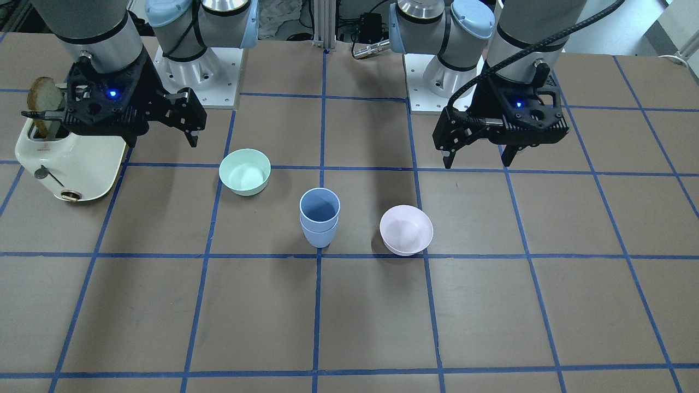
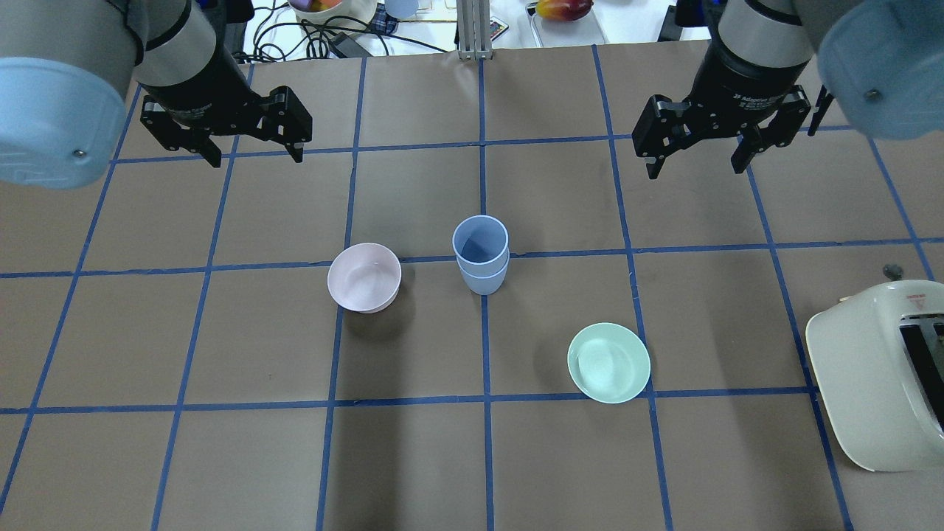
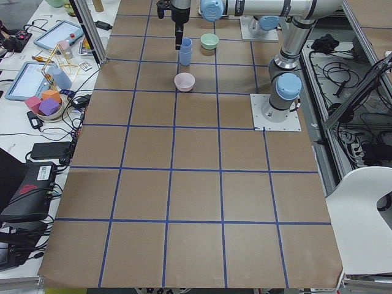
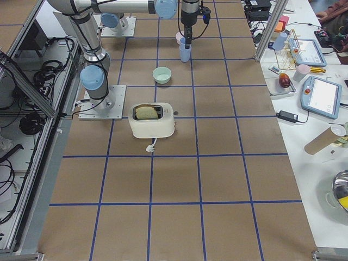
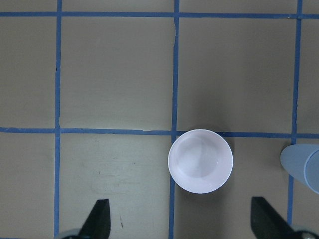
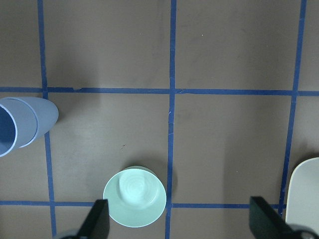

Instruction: Stack blue cups with both arms

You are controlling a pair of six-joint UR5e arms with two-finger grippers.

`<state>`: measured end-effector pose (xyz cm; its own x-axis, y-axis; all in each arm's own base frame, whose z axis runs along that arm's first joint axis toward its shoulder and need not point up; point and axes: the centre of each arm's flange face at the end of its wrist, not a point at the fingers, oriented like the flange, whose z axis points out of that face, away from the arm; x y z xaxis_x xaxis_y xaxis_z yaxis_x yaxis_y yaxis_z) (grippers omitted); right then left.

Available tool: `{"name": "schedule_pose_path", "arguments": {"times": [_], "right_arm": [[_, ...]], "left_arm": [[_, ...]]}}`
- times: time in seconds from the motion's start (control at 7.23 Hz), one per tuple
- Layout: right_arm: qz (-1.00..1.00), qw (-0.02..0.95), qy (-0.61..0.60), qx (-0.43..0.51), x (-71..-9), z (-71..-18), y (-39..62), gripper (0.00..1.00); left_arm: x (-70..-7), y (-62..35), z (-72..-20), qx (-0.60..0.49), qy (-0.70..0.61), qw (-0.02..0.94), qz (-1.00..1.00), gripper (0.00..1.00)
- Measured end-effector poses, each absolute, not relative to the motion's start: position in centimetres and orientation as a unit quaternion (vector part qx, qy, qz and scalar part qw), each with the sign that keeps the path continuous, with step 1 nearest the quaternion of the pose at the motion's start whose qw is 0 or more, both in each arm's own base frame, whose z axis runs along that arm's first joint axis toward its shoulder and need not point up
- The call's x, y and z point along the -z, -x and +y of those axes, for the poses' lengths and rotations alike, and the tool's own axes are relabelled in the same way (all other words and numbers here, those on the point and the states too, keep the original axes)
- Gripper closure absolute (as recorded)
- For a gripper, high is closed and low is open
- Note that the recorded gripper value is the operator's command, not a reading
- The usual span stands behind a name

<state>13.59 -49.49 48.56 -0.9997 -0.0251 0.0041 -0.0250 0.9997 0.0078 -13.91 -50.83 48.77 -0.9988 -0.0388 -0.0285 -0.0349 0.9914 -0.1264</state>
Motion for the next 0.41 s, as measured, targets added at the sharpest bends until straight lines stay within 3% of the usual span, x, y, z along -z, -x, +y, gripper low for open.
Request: {"name": "schedule_pose_path", "arguments": {"times": [0.41], "right_arm": [[-1.000,0.001,-0.013,0.002,-48.75,-49.51,-13.67,0.00]], "left_arm": [[-48.76,13.91,-50.82,0.063,0.018,0.016,0.998,0.00]]}}
